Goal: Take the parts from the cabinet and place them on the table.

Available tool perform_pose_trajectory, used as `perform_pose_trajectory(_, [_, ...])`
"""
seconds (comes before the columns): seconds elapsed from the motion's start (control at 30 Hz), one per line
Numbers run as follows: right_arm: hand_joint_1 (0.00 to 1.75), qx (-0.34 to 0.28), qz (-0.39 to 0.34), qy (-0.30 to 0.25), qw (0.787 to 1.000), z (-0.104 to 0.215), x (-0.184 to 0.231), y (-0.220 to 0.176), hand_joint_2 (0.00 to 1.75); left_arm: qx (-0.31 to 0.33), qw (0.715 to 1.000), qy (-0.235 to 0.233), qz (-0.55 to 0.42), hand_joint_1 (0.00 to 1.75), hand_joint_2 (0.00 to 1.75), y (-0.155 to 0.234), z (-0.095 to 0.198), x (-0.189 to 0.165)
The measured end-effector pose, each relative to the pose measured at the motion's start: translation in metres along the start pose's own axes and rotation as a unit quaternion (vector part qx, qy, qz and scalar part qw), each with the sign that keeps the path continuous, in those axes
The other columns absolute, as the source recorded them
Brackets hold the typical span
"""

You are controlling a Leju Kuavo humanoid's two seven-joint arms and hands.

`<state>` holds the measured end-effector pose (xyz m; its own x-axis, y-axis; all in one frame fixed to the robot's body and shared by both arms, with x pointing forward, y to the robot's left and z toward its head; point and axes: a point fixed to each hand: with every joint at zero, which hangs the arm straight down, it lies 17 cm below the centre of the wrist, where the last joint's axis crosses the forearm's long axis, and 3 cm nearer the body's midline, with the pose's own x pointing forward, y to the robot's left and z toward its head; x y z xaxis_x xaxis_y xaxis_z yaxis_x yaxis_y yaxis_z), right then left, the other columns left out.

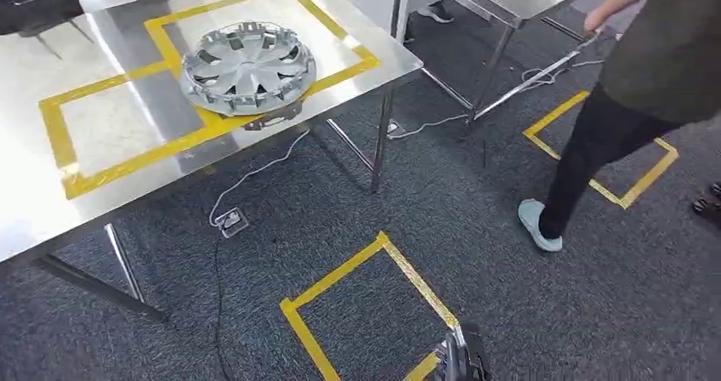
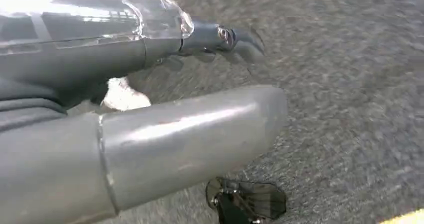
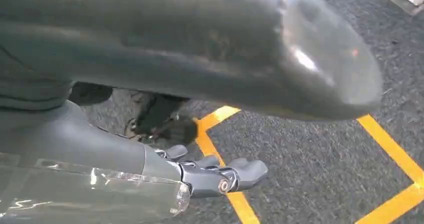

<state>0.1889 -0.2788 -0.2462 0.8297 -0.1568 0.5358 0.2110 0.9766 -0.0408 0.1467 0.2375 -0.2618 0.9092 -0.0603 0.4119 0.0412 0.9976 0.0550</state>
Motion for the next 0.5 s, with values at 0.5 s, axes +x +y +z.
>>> perform_pose_trajectory(0.5, [0.00,0.044,0.020,0.128,0.991,0.013,-0.055,0.015,0.00,0.038,0.999,-0.001,0.017,0.00,0.00,0.004,-0.001,0.005])
